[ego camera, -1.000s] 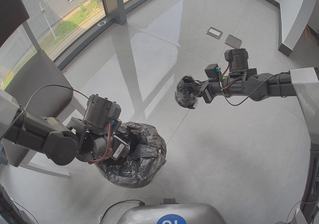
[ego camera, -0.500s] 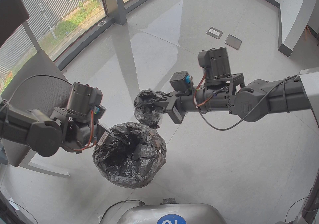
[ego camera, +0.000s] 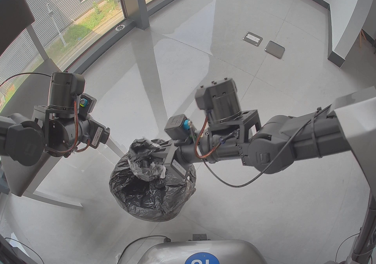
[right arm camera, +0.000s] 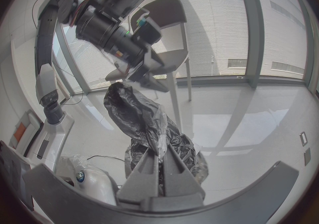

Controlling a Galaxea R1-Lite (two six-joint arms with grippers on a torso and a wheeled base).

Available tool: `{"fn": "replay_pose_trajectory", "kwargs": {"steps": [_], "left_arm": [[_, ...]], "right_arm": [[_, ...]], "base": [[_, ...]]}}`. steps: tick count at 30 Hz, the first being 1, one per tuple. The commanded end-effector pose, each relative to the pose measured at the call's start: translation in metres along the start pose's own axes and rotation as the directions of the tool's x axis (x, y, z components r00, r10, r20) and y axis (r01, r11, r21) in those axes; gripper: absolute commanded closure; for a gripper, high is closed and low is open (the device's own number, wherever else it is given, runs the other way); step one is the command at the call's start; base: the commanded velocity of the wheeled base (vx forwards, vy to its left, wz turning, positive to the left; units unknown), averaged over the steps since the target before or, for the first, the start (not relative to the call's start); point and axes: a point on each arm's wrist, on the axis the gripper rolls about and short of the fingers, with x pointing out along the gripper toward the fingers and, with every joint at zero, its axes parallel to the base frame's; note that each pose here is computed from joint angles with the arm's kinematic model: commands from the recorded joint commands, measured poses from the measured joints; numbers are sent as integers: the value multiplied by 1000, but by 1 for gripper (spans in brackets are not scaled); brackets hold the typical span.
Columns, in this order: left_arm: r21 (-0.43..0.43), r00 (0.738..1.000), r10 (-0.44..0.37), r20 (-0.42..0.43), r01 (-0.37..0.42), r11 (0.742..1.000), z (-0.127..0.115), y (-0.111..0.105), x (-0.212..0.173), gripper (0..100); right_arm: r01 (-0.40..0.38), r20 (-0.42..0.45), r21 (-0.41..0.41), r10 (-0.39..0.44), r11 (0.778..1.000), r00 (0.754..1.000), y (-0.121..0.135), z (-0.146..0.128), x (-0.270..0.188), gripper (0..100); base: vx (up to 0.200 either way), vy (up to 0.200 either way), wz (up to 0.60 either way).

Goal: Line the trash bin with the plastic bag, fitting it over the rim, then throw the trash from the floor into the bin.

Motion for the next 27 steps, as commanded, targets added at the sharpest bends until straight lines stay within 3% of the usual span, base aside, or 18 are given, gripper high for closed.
{"fn": "replay_pose_trajectory", "kwargs": {"steps": [1,20,21,27], "left_arm": [[-7,1000,1,9,-1,1000,1,3,-2,0],[-13,1000,0,19,1,1000,2,4,-2,0],[-13,1000,0,19,1,1000,2,4,-2,0],[-12,1000,-13,21,13,1000,1,3,-1,0]], "right_arm": [[-43,-41,8,44,999,998,12,-14,19,100],[-70,-109,37,74,997,991,16,-43,40,100],[-70,-113,40,74,997,991,16,-45,41,0],[-65,-113,49,70,997,991,14,-47,43,0]], "base": [[0,0,0],[0,0,0],[0,0,0],[0,0,0]]}}
